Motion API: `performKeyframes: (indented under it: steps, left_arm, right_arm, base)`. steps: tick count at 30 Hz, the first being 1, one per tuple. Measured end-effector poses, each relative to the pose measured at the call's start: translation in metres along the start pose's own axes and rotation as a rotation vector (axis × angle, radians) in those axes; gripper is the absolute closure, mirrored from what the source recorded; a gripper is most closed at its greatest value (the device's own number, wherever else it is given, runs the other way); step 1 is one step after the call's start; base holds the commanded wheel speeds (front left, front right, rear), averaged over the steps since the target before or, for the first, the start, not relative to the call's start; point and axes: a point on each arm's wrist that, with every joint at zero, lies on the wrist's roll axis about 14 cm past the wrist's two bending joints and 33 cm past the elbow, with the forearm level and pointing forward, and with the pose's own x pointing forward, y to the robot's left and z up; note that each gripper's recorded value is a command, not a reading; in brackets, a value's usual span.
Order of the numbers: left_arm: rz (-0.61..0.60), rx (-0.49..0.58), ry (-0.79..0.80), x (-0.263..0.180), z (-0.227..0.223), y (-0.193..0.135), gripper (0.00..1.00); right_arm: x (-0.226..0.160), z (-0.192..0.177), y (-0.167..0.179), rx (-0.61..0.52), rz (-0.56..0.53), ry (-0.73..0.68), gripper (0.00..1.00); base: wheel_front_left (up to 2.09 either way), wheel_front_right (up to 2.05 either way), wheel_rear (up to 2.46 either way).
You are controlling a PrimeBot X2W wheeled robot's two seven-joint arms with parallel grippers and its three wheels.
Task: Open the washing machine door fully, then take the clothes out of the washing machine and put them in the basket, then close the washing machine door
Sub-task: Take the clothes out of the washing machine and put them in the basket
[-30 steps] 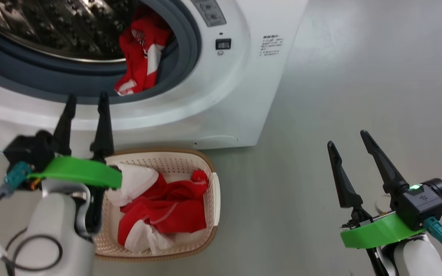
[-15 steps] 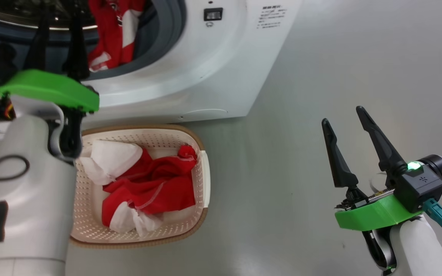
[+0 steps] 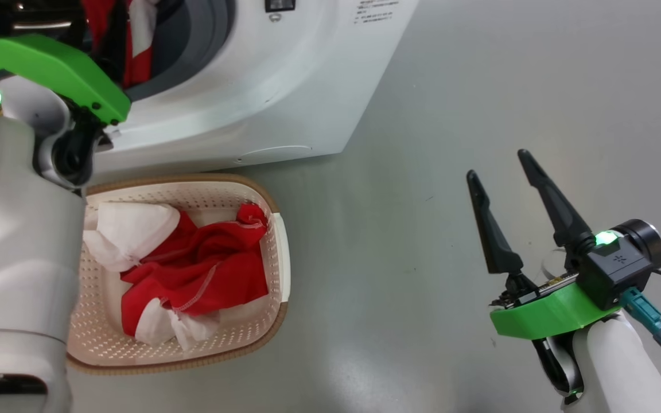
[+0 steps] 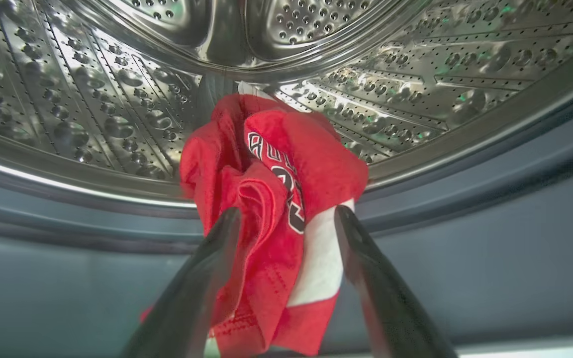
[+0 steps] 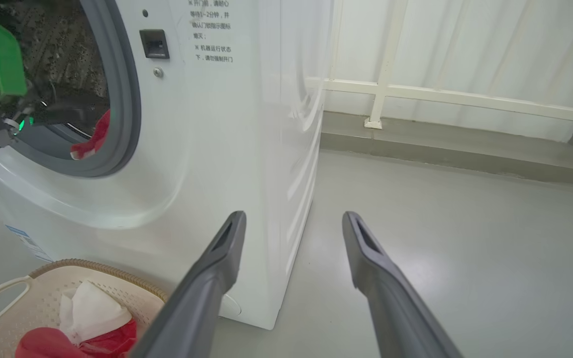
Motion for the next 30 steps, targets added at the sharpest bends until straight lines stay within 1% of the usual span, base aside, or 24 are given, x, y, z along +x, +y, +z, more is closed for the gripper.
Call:
performKeyframes:
  steps: [4,7,9,13,14,15,16,23,30]
  left_arm:
    - [0.016,-0.006,0.101,0.005,-0.014,0.007,0.00]
    - [0.029,0.022,0.169,0.005,-0.029,0.012,0.00]
    - [0.043,0.015,0.208,0.005,-0.039,0.017,0.00]
    - [0.040,0.022,0.242,0.007,-0.047,0.015,0.00]
    - [0.038,0.029,0.241,0.009,-0.045,0.015,0.22]
    - [0.035,0.036,0.239,0.010,-0.044,0.014,0.59]
    - [0.033,0.040,0.231,0.011,-0.043,0.013,1.00]
    - [0.012,0.089,0.189,0.015,-0.042,0.007,1.00]
    - [-0.027,0.145,-0.037,0.015,-0.005,-0.003,1.00]
  right_arm:
    - [-0.002,-0.004,0.000,0.000,0.000,0.014,0.00]
    - [-0.003,-0.006,-0.002,-0.002,-0.004,0.021,0.00]
    - [-0.003,-0.007,-0.003,-0.003,-0.007,0.025,0.00]
    - [-0.005,-0.008,-0.005,-0.005,-0.014,0.029,0.00]
    - [-0.005,-0.008,-0.006,-0.005,-0.016,0.030,0.00]
    - [-0.006,-0.009,-0.007,-0.006,-0.018,0.031,0.00]
    - [-0.006,-0.008,-0.007,-0.006,-0.018,0.031,0.00]
    - [-0.006,-0.008,-0.009,0.009,-0.025,0.029,0.00]
    - [-0.003,-0.009,-0.007,0.014,-0.021,0.027,0.00]
  base:
    - [0.00,0.00,0.00]
    - [0.00,0.00,0.00]
    - [0.00,0.00,0.00]
    - [0.00,0.00,0.00]
    - [0.00,0.00,0.00]
    - [0.00,0.00,0.00]
    - [0.00,0.00,0.00]
    - [0.00,0.00,0.00]
    - [0.00,0.00,0.00]
